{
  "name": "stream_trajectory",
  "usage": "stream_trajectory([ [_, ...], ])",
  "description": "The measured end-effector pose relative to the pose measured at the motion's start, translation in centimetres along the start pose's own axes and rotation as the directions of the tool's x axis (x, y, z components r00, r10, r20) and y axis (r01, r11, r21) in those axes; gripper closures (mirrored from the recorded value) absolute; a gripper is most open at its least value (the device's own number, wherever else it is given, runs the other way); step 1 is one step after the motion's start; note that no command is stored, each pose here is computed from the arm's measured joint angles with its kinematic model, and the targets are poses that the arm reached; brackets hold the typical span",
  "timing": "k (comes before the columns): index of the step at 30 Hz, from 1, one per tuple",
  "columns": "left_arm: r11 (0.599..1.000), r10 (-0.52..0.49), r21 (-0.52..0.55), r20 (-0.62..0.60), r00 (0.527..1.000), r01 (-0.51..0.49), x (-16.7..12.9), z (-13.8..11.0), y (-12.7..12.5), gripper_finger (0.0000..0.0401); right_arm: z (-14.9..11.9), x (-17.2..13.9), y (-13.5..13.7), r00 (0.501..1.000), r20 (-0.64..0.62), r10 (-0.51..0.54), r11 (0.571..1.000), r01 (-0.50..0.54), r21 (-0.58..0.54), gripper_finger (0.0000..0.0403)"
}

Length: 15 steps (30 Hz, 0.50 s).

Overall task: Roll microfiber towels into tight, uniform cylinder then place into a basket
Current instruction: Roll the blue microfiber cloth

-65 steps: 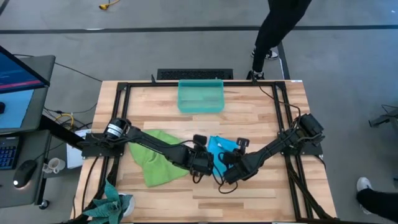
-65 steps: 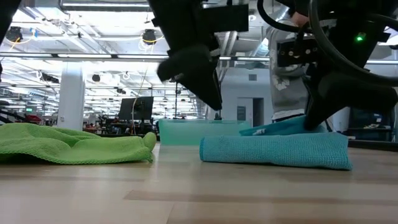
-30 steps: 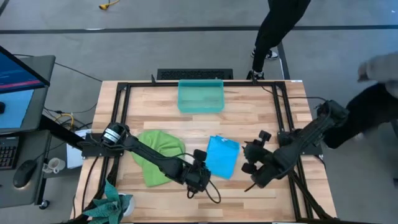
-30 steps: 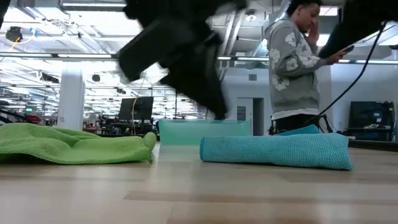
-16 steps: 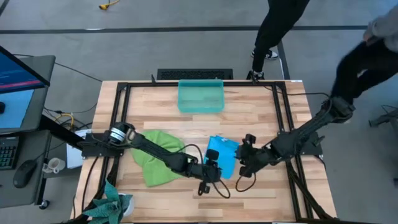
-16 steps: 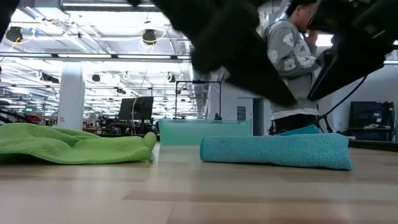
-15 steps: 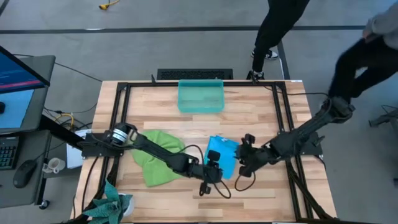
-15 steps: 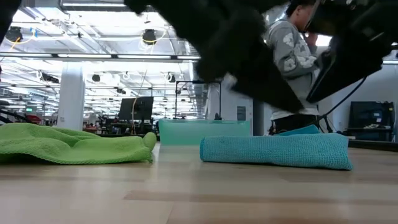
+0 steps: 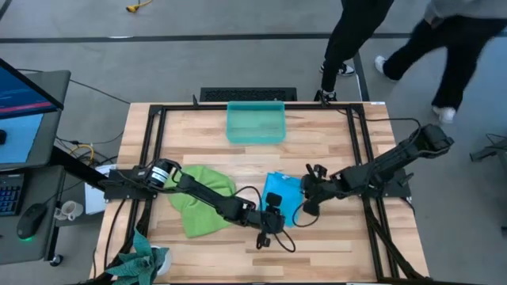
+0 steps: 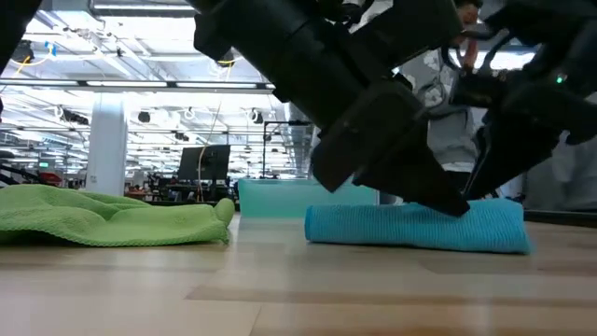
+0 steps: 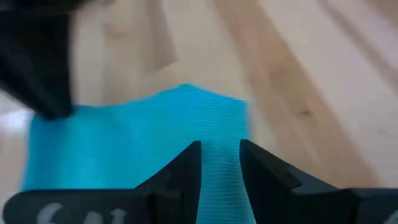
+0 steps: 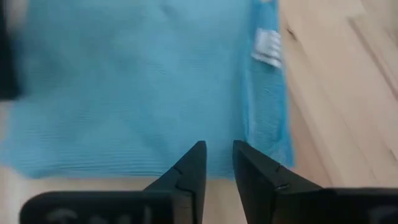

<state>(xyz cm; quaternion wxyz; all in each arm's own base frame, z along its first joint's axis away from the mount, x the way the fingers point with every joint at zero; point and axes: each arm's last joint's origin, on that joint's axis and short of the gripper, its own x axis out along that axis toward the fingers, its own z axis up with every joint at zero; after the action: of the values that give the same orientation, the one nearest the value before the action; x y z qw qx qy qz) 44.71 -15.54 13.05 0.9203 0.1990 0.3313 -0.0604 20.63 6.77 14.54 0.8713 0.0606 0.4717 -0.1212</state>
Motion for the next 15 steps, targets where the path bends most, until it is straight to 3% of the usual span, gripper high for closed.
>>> stream_trajectory([
  [3, 0.998, -0.066, -0.024, 0.008, 0.998, 0.066, 0.1, -0.1, -0.3, 0.0298, 0.0, 0.3, -0.6, 1.000, -0.010, -0.020, 0.999, 0.020, 0.037, 0.0306],
  [7, 0.997, -0.071, -0.016, 0.014, 0.997, 0.071, 0.1, 0.0, -0.3, 0.0298, 0.2, 0.5, -1.3, 0.999, -0.014, -0.041, 0.997, 0.041, 0.066, 0.0309],
  [15, 0.999, 0.044, -0.022, 0.148, 0.988, -0.041, 0.0, 1.4, 0.3, 0.0298, 0.5, 0.8, -2.3, 0.997, -0.030, -0.074, 0.991, 0.077, 0.110, 0.0312],
])
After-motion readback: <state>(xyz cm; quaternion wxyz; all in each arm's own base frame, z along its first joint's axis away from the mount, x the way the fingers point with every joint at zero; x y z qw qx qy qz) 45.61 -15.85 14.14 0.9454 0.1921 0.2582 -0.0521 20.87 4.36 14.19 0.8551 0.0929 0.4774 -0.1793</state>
